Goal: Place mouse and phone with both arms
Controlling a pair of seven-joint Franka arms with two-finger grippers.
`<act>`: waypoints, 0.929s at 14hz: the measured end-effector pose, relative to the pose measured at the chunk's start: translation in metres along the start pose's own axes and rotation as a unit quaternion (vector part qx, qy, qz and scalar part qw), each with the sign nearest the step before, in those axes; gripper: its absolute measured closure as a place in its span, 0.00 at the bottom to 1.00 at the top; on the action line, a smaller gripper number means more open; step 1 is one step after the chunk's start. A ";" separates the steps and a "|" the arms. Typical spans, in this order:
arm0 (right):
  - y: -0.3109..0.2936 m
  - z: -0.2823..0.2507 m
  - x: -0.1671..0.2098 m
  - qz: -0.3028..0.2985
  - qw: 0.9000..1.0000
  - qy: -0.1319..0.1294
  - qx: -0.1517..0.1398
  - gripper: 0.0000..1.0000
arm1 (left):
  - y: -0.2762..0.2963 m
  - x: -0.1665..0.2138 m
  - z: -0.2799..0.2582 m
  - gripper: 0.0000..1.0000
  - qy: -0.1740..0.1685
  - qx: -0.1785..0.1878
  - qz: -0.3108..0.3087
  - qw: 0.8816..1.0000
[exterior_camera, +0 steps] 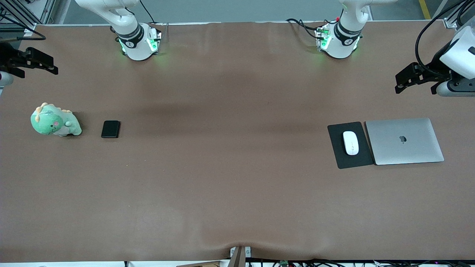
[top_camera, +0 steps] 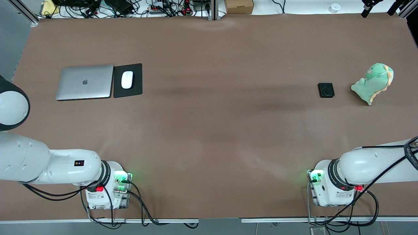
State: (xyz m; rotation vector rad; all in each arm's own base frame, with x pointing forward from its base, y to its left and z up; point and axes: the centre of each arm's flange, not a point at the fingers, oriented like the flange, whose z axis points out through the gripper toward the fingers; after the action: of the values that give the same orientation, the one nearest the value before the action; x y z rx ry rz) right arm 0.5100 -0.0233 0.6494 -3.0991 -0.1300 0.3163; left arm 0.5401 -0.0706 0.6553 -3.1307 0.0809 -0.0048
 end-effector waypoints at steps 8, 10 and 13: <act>0.009 0.001 0.001 0.009 1.000 0.005 -0.001 0.00 | -0.001 0.000 -0.004 0.00 0.004 0.000 -0.001 1.000; 0.009 0.001 0.001 0.007 1.000 0.007 -0.002 0.00 | -0.004 -0.001 -0.011 0.00 0.008 -0.001 -0.004 1.000; 0.008 0.002 0.002 0.002 1.000 0.006 -0.003 0.00 | -0.007 -0.004 -0.015 0.00 0.003 0.000 -0.006 1.000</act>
State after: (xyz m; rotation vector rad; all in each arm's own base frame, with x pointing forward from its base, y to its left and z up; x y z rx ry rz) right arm 0.5119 -0.0313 0.6464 -3.1071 -0.1247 0.2978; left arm 0.5365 -0.0636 0.6707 -3.1316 0.0613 -0.0155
